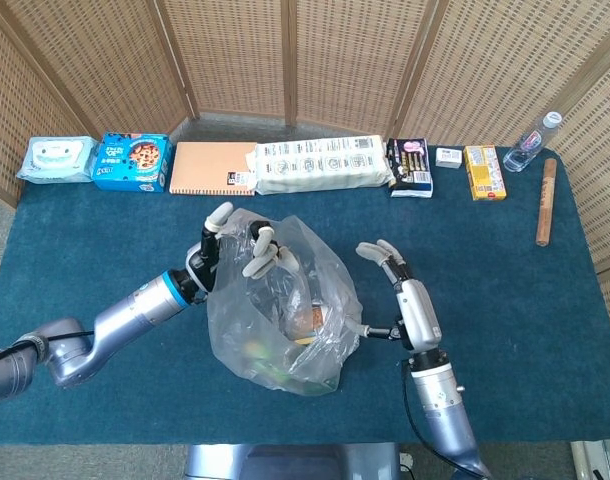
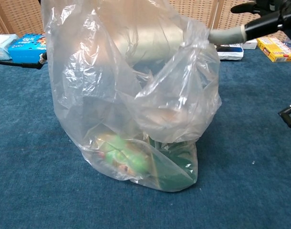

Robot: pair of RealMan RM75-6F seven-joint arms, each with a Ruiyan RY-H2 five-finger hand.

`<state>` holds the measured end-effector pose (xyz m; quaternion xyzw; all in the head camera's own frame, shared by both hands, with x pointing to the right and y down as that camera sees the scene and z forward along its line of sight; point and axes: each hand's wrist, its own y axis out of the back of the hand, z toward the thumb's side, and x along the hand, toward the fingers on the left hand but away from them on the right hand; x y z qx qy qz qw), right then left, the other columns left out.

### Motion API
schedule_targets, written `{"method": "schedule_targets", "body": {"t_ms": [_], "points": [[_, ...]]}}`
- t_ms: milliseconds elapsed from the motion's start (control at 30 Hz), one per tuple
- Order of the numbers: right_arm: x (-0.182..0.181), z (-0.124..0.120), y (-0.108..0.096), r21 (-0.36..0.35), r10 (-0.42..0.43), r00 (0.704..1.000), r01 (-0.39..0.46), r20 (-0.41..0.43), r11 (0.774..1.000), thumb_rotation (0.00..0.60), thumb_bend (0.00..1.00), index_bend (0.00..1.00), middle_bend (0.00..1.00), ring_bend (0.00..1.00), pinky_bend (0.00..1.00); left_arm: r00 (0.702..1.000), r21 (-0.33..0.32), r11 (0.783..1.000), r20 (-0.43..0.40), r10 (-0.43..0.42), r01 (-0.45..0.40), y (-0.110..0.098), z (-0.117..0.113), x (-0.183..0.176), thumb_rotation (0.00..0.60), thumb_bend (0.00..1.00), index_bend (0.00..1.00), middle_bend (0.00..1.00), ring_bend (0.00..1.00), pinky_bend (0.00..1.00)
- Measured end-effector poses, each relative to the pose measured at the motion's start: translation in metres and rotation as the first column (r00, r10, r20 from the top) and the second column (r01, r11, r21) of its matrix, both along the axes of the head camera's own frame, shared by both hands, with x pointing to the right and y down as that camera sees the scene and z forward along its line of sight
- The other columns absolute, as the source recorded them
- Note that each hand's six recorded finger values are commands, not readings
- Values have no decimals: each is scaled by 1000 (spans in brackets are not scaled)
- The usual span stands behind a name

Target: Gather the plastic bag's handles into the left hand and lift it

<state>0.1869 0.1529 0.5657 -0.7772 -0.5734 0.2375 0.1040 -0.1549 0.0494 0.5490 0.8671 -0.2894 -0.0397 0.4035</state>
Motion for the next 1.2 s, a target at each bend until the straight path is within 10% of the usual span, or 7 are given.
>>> {"method": "schedule_targets", "body": {"t_ms": [233, 1200], "points": [[6, -9, -4, -106, 118, 972, -97, 205, 990, 600, 37, 202, 195, 85, 92, 1000, -6, 1000, 16, 10, -9, 3, 5, 1, 0, 233, 656, 797, 726, 373], [4, -62, -54, -216, 249, 824, -158, 509, 964, 600, 37, 139, 141, 69, 84, 996, 112, 994, 86, 4, -14, -6, -26, -5, 0, 233, 656, 648, 556, 344]]}}
